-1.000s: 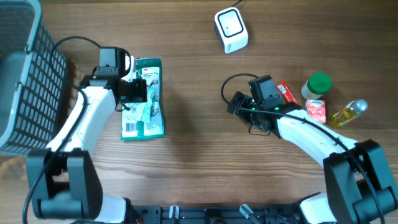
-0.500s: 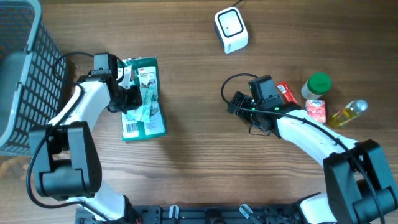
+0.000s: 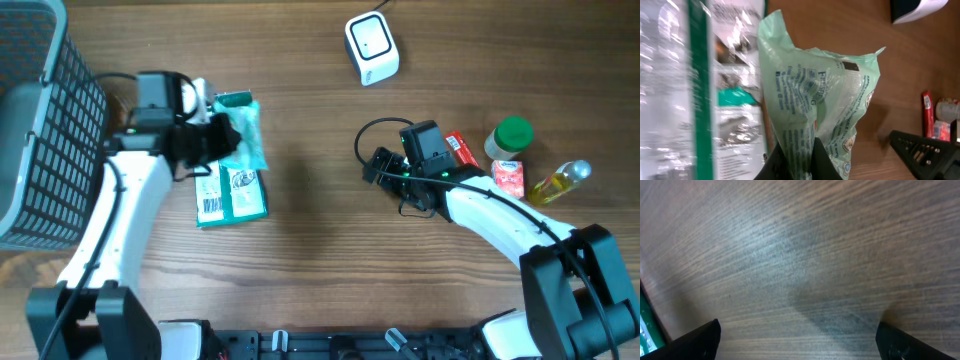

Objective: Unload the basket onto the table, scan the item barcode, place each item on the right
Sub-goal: 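Grasp the light-green pouch on the glove packet with the left gripper, then pull the green pouch off the packet toward the middle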

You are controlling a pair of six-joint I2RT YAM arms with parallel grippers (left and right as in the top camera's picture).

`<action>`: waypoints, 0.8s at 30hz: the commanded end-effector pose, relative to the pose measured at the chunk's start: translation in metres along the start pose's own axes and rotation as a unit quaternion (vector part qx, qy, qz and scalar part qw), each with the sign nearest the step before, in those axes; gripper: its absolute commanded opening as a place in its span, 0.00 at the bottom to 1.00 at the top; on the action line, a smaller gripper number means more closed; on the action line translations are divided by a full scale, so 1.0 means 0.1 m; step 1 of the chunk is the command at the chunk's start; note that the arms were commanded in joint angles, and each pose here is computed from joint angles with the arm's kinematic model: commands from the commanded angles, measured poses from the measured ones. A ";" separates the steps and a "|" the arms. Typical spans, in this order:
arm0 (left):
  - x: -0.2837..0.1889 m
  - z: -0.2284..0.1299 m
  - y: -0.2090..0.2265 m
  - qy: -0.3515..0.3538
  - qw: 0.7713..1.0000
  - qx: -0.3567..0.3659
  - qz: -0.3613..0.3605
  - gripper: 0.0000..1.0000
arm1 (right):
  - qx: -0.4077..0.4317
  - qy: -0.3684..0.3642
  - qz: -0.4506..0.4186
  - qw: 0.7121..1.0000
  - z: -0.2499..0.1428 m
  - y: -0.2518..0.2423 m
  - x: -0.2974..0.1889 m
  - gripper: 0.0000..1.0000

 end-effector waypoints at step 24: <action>0.66 -0.18 -0.79 -0.055 0.986 0.059 -0.145 0.21 | 0.004 0.098 0.066 0.993 -0.25 0.20 -0.03 0.26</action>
Point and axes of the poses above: each gripper's point midway between its finger pads, its own x axis out along the fingers, its own y axis along the line the jaws close on, z = x × y, the point moved 4 cm from there along -x, back along the fingers, and after that the axes turned 2 degrees about x, right-handed, at the moved point
